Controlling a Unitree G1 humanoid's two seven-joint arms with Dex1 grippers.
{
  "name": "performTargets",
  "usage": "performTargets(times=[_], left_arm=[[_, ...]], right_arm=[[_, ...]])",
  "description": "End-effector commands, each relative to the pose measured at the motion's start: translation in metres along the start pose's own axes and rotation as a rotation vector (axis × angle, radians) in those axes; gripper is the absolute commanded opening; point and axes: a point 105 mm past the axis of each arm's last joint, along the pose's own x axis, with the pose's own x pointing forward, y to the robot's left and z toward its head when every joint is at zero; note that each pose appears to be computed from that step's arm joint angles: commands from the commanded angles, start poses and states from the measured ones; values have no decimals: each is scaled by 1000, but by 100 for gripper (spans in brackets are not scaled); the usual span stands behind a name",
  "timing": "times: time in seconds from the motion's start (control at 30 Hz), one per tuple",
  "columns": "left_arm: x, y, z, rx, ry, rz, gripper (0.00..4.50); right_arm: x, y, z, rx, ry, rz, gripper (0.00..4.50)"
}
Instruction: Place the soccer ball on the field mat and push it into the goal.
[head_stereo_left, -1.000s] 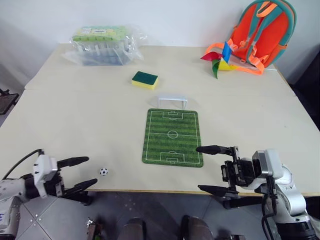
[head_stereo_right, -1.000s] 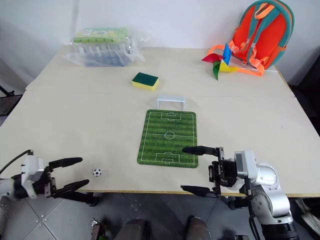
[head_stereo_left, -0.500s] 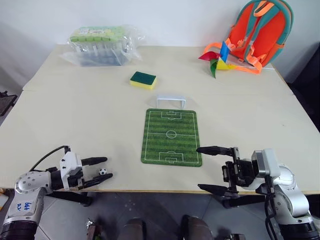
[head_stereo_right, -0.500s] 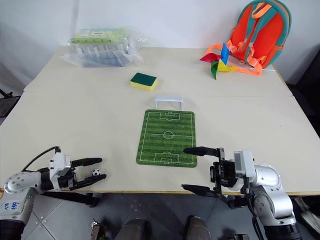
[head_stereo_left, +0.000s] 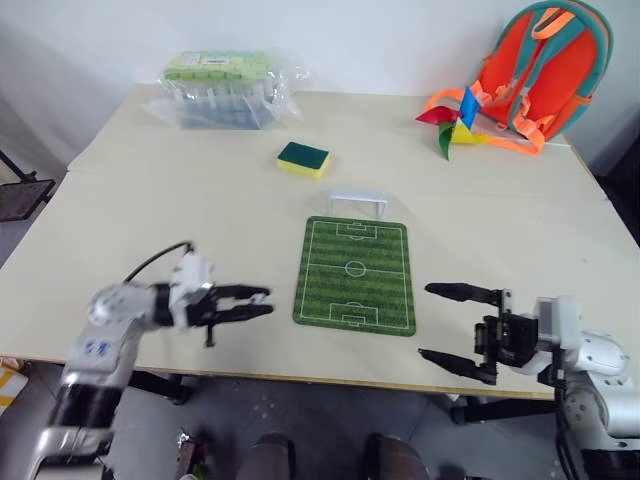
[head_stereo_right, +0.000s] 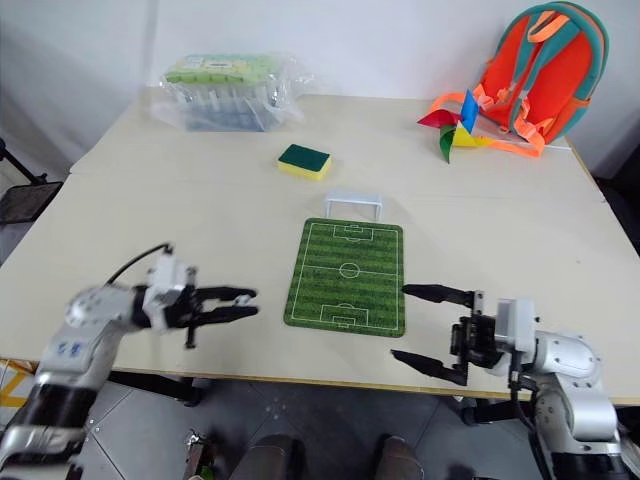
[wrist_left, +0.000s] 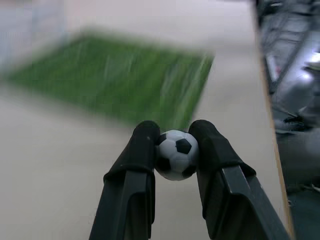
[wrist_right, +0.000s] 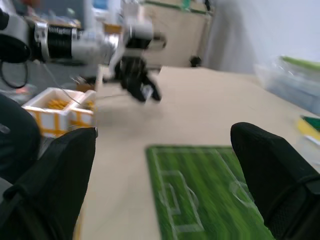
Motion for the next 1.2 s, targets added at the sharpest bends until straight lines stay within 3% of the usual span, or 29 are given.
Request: performTargets(times=[0.03, 0.1, 0.33, 0.67, 0.97, 1.2], left_arm=[[45, 4, -5, 80, 60, -84, 86], [63, 7, 3, 80, 2, -112, 86], [106, 0, -17, 121, 76, -228, 86], [107, -20, -26, 44, 68, -211, 86], [107, -19, -29, 25, 91, -180, 86], [109, -23, -27, 41, 79, -195, 308]], right_arm=[[-25, 3, 0, -32, 77, 4, 450], [-32, 6, -2, -17, 98, 6, 450], [-50, 5, -2, -25, 136, -82, 450], [-42, 11, 7, -28, 129, -133, 450], [-35, 9, 6, -21, 117, -129, 450], [-31, 9, 3, -13, 117, -118, 450]])
